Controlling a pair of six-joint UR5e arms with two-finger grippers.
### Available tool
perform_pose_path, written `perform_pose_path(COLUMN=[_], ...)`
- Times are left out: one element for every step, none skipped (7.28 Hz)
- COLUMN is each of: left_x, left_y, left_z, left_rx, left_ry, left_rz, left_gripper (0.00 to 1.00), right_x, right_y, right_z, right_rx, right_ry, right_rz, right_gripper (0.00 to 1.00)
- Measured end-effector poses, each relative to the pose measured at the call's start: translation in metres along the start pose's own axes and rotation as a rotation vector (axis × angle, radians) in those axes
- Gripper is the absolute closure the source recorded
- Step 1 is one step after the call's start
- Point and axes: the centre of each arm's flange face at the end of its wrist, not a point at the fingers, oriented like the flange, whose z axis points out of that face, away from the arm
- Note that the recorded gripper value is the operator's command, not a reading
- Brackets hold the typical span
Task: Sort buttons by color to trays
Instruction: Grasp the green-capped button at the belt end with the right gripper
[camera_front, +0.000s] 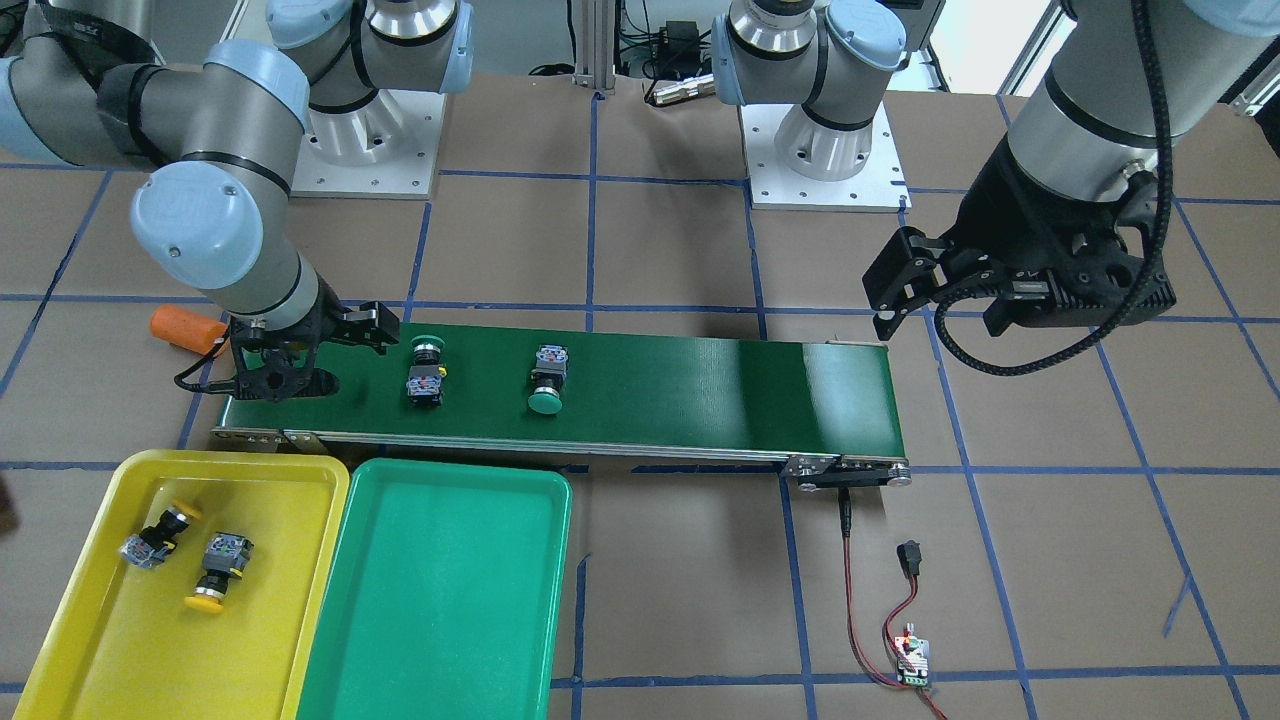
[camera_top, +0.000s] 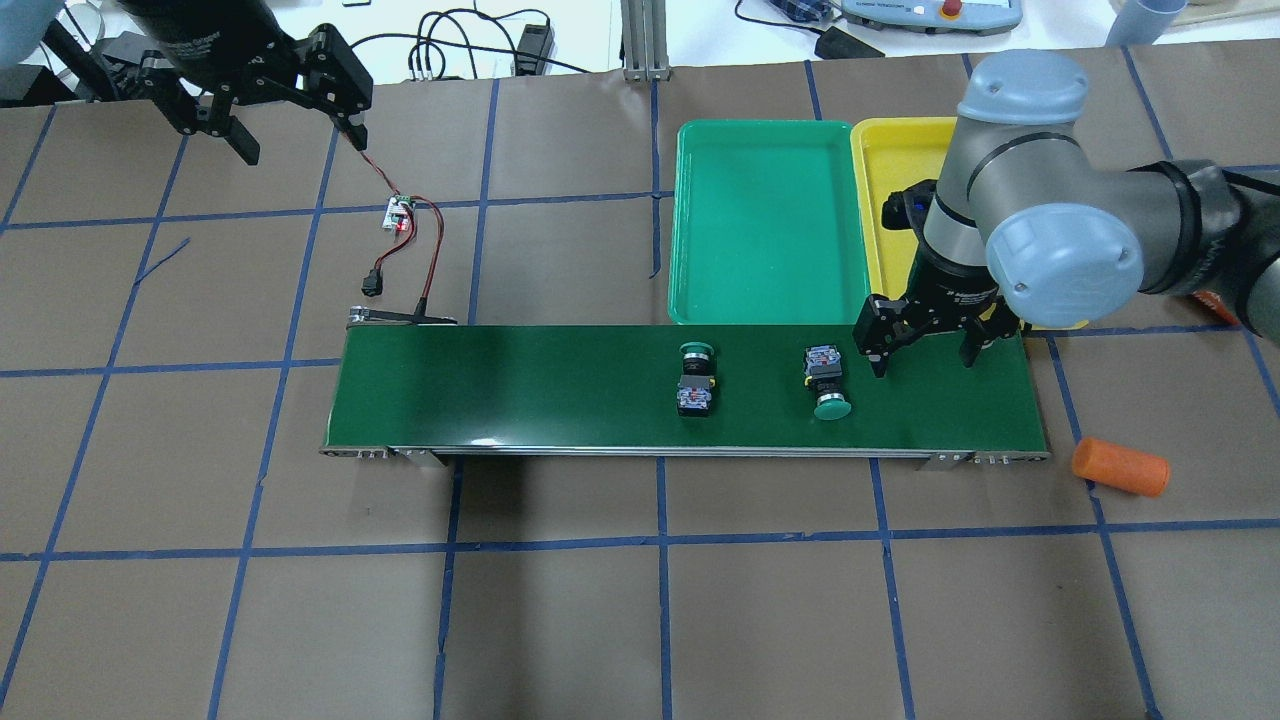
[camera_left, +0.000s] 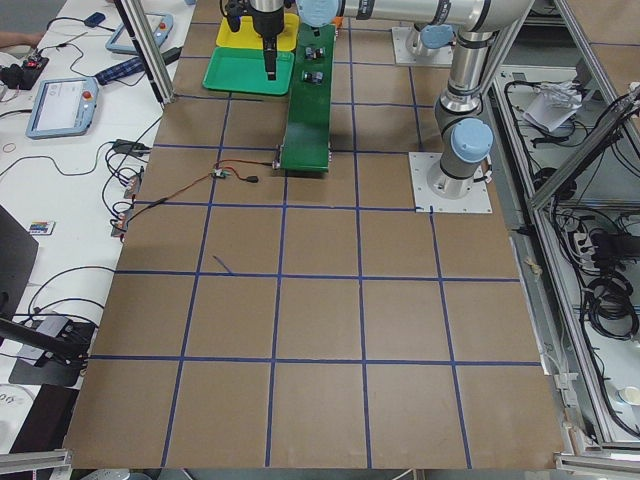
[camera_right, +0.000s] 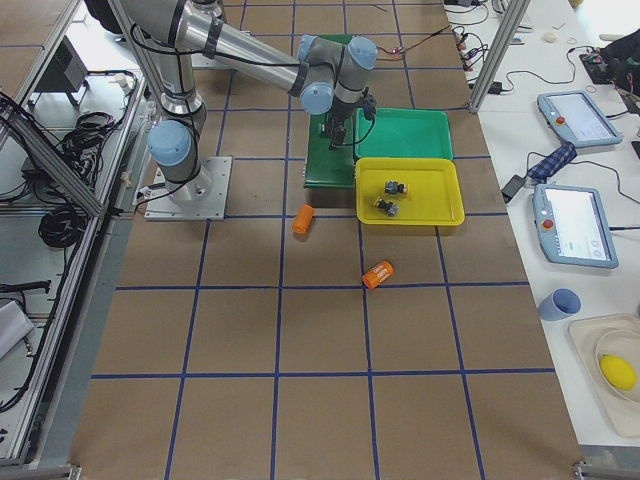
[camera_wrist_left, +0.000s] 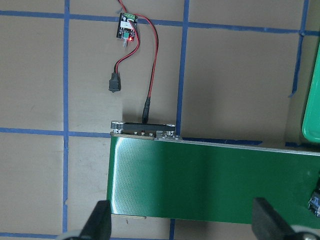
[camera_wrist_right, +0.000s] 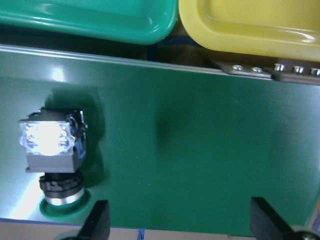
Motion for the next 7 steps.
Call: perform_pose_path(left_x=[0.000,0.000,0.000,0.000,0.000,0.001,0.002], left_y=[0.000,0.000,0.001,0.001,0.001,0.003,0.007], left_z=[0.001,0.000,-0.003,-0.004,-0.004,-0.007,-0.014], left_rx=[-0.002,0.000,0.006,0.009,0.008,0.015,0.025], left_ry=[-0.001,-0.002,-0.003,-0.003,-0.002,-0.001,-0.003], left_rz=[0.000,0.001,0.001,0.001,0.000,0.001,0.002], left_gripper=[0.00,0.00,0.00,0.00,0.00,0.00,0.00], right_x=[-0.015,-0.025,-0.030,-0.032,-0.033,-0.035,-0.035], right_y=[-0.004,-0.008,-0.012,-0.015,-0.016,-0.017,-0.018], right_z=[0.004,0.008,0.015,0.020,0.023,0.024,0.025], right_rx=[0.020,0.031,0.031,0.026,0.024,0.023,0.023], right_ry=[0.009,0.014,0.016,0.015,0.010,0.001,-0.004], right_rz=[-0.015,-0.023,-0.027,-0.029,-0.031,-0.032,-0.033], right_gripper=[0.00,0.00,0.00,0.00,0.00,0.00,0.09])
